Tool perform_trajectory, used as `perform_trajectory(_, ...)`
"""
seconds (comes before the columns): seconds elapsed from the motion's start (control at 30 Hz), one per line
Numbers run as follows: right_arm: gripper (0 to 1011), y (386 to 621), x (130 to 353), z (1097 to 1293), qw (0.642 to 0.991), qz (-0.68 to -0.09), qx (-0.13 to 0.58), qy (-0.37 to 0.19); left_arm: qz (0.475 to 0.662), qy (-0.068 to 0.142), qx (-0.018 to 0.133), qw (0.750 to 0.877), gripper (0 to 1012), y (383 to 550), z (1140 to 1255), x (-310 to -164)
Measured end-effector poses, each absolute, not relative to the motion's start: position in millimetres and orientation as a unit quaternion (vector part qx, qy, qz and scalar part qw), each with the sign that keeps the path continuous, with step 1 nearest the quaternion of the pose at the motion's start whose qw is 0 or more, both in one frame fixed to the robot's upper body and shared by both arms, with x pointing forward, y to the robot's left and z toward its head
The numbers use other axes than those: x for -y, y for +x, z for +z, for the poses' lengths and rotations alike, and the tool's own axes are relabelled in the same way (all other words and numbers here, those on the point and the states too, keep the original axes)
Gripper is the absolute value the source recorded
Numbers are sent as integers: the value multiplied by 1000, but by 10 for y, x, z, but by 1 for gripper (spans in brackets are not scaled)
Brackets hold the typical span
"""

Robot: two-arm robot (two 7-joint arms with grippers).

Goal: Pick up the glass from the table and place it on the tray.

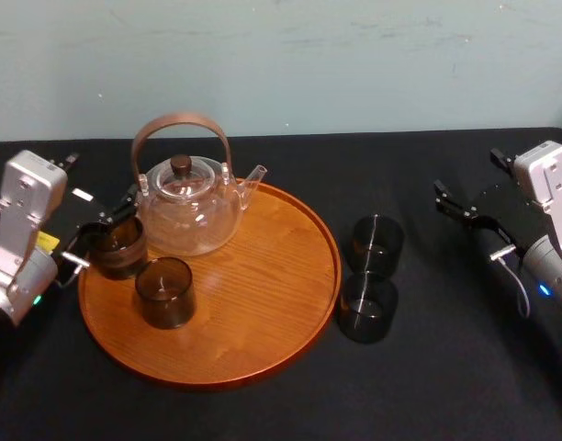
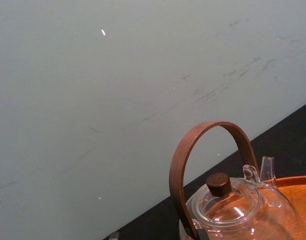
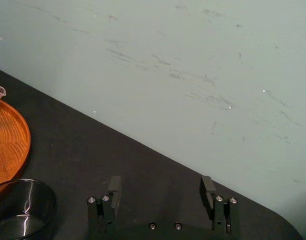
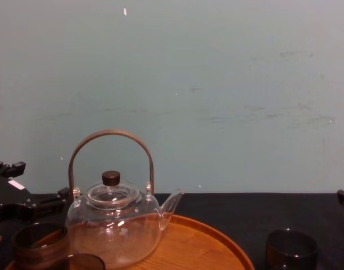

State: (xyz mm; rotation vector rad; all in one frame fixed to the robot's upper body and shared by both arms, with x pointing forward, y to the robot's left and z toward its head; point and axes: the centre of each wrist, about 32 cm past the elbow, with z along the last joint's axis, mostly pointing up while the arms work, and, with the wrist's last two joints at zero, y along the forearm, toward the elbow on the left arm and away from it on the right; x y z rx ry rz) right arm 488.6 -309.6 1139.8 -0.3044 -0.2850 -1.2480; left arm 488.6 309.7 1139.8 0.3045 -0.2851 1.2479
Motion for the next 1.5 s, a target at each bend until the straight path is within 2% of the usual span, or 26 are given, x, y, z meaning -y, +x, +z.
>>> perform_trajectory(1.5, 1002, 4886, 3097, 11398, 791, -580, 132, -141, 580, 141, 132, 791, 1001, 4886, 11398, -3097)
